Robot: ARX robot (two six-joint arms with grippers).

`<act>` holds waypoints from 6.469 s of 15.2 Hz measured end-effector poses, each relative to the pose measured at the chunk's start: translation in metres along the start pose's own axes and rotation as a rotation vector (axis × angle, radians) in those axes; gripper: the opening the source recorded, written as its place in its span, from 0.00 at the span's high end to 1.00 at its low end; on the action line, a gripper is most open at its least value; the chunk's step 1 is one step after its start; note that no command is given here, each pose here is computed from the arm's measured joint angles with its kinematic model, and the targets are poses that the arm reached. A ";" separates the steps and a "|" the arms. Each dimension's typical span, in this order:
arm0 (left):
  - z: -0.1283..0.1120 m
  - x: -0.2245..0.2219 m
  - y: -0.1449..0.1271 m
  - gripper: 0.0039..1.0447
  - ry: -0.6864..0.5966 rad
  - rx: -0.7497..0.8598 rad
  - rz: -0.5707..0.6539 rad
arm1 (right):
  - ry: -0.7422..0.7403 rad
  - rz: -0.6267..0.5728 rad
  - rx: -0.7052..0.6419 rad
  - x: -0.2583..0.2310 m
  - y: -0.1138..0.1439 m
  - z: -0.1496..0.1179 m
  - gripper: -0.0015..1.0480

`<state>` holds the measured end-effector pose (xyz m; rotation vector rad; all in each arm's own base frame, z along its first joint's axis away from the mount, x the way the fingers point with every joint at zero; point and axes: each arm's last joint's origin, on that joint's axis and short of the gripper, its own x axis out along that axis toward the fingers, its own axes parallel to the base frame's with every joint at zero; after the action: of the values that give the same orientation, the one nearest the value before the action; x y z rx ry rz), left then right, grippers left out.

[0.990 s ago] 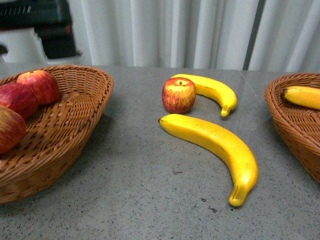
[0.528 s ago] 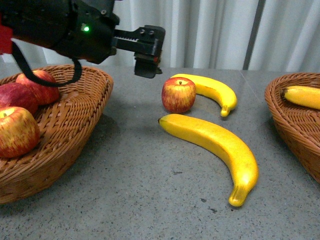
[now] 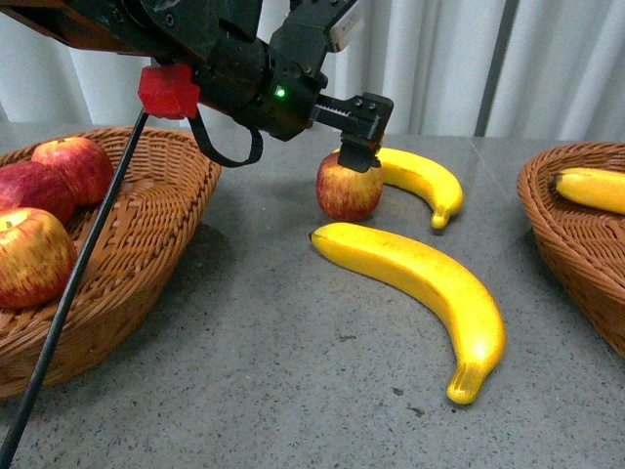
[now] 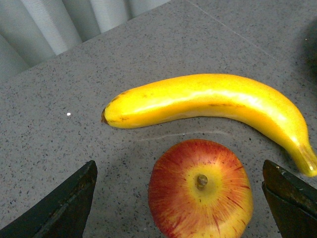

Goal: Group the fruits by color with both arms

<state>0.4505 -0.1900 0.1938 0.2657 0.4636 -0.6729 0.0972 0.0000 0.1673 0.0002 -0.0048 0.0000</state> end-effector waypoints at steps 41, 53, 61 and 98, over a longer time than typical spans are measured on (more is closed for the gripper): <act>-0.034 -0.278 -0.046 0.24 -0.497 -0.279 0.657 | 0.000 0.000 0.000 0.000 0.000 0.000 0.06; -0.183 -0.313 -0.063 0.99 -0.467 -0.279 0.667 | 0.000 0.000 0.000 0.000 0.000 0.000 0.06; -0.200 -0.318 -0.075 0.99 -0.476 -0.276 0.670 | 0.000 0.000 0.000 0.000 0.000 0.000 0.06; -0.210 -0.331 -0.089 0.06 -0.470 -0.275 0.670 | 0.239 0.594 -0.135 0.219 0.178 0.055 0.06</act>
<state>0.0973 -0.0001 0.1675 -0.0109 -0.0029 -0.0008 0.3157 0.1780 0.2229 -0.1364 0.2342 0.5932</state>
